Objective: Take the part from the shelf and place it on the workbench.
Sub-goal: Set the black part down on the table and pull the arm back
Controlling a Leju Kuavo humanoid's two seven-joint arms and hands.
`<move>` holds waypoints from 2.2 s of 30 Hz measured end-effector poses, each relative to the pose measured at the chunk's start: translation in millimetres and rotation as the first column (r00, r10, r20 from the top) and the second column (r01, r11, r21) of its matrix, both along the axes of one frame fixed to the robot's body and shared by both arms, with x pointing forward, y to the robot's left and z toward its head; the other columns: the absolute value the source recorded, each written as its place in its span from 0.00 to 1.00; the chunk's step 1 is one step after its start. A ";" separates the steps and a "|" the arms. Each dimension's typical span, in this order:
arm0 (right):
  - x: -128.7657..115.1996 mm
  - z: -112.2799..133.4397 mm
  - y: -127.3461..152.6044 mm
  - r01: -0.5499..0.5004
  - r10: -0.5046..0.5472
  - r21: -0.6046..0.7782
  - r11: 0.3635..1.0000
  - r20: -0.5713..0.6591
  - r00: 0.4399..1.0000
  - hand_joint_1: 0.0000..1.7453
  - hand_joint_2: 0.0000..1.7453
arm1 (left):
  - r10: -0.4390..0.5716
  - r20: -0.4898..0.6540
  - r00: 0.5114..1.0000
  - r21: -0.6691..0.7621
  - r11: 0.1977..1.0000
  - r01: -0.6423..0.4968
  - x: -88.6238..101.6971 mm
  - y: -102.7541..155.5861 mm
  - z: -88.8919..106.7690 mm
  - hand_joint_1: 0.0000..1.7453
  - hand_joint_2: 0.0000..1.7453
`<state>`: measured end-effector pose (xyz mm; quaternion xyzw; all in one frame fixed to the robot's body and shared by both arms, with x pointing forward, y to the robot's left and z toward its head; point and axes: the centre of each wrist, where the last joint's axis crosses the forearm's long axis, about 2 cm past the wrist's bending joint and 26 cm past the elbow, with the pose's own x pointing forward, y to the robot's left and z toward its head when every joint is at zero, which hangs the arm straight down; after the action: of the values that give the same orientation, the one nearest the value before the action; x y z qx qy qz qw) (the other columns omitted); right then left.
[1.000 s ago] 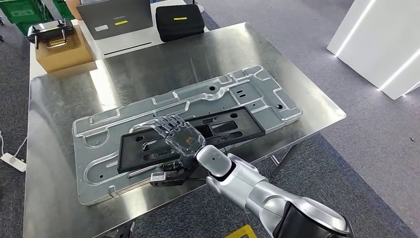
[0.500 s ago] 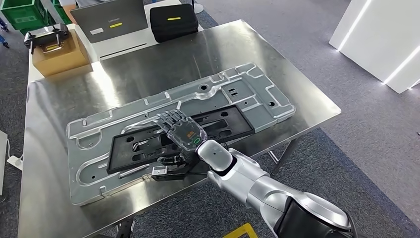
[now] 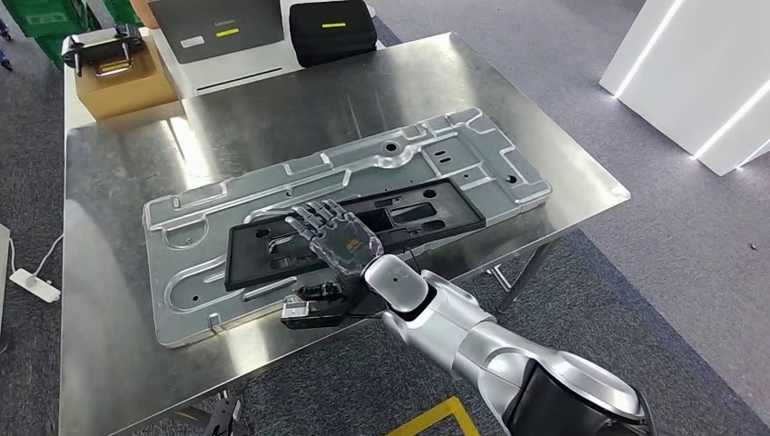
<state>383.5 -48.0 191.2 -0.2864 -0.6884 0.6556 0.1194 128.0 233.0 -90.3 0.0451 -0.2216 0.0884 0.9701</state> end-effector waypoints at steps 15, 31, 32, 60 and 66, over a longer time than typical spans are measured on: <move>1.5 3.2 1.7 0.005 -0.005 -0.001 1.000 0.009 1.000 0.00 0.00 | -0.004 -0.016 1.000 -0.016 1.000 0.003 -3.9 -0.4 -1.1 0.00 0.00; 2.9 2.4 -0.5 0.013 -0.013 -0.003 1.000 0.013 1.000 0.00 0.00 | 0.003 -0.018 1.000 -0.020 1.000 -0.004 -3.4 -0.5 -1.0 0.00 0.00; 2.9 2.6 -0.3 0.013 -0.013 -0.002 1.000 0.013 1.000 0.00 0.00 | 0.003 -0.018 1.000 -0.020 1.000 -0.004 -3.4 -0.5 -1.0 0.00 0.00; 5.8 -57.1 -78.9 0.340 -0.241 0.233 0.911 -0.367 0.899 0.00 0.00 | 0.101 -0.056 0.993 -0.035 0.994 -0.103 -30.6 -5.2 -7.1 0.00 0.00; 7.7 -73.4 -111.6 0.512 -0.284 0.308 0.802 -0.558 0.780 0.00 0.00 | 0.179 -0.079 0.981 -0.051 0.982 -0.184 -35.8 -3.4 -8.5 0.00 0.00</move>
<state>391.2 -159.6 117.8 -0.2203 -0.6874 0.4891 0.4896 92.2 229.6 -98.8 0.0402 -0.1780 0.1811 0.9664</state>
